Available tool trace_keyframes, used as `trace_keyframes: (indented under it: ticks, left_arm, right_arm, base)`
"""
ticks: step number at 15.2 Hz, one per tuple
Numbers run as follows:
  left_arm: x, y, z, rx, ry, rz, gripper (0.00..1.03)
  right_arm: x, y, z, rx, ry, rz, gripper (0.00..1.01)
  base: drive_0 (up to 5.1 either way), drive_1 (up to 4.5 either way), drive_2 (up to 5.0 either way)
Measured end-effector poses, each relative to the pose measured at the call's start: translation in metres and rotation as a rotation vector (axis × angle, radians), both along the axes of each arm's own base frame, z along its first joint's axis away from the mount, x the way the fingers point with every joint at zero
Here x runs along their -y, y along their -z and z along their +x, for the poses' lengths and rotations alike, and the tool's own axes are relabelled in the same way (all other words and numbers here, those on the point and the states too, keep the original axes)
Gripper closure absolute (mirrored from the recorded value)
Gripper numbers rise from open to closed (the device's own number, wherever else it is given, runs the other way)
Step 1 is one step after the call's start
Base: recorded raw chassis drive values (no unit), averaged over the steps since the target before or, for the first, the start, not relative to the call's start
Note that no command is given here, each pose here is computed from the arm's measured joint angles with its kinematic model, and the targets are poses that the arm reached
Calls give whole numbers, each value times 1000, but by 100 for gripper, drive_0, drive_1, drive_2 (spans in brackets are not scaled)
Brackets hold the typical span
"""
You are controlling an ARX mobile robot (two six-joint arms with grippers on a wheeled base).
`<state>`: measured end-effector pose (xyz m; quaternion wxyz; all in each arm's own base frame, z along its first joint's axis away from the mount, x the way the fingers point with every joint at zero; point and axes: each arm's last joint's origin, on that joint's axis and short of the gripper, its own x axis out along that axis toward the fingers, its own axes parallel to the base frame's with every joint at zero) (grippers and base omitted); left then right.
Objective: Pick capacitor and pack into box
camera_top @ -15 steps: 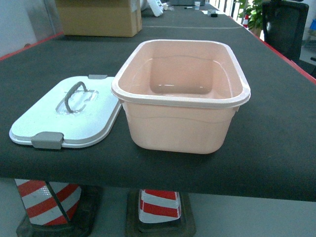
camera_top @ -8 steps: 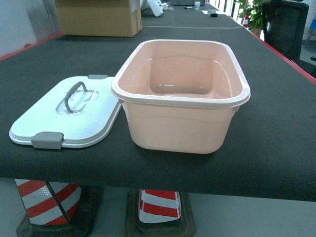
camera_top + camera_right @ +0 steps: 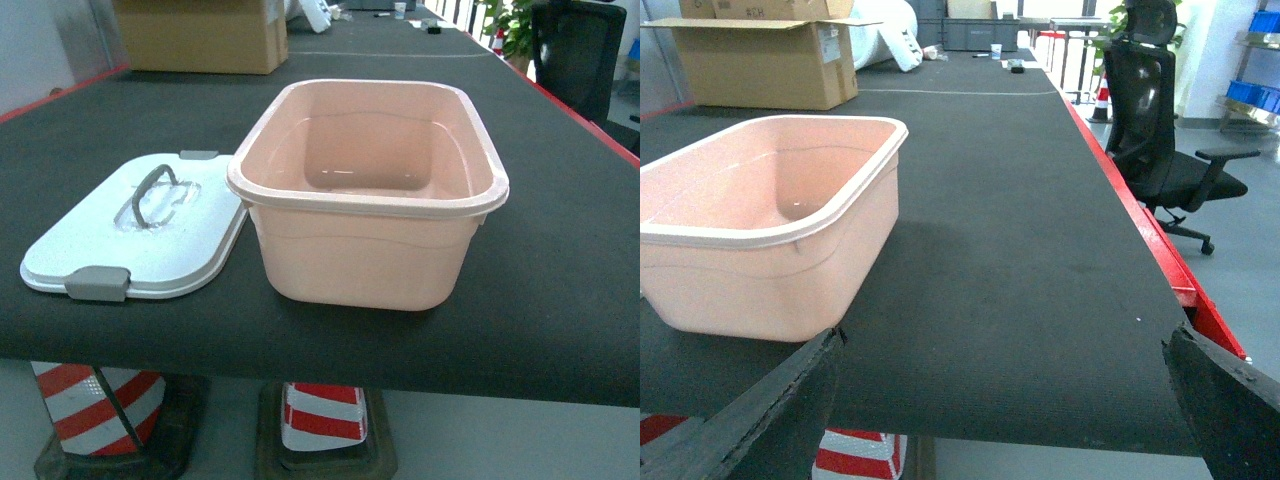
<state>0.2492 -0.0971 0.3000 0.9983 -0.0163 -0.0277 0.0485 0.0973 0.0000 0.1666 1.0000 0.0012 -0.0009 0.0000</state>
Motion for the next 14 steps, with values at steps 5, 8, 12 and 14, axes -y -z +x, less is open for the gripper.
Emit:
trace_keyframes:
  ticks: [5, 8, 12, 14]
  left_arm:
    - [96, -7, 134, -174, 168, 78, 54]
    - [107, -6, 149, -163, 170, 84, 40]
    - [108, -5, 148, -166, 172, 86, 24]
    - [107, -9, 148, -156, 167, 82, 17]
  right_arm:
    - [0, 0, 0, 0, 0, 0, 3]
    - [0, 0, 0, 0, 0, 0, 3]
    - [0, 0, 0, 0, 0, 0, 3]
    - [0, 0, 0, 0, 0, 0, 3]
  base:
    - [0, 0, 0]
    - [0, 0, 0]
    - [0, 0, 0]
    - [0, 0, 0]
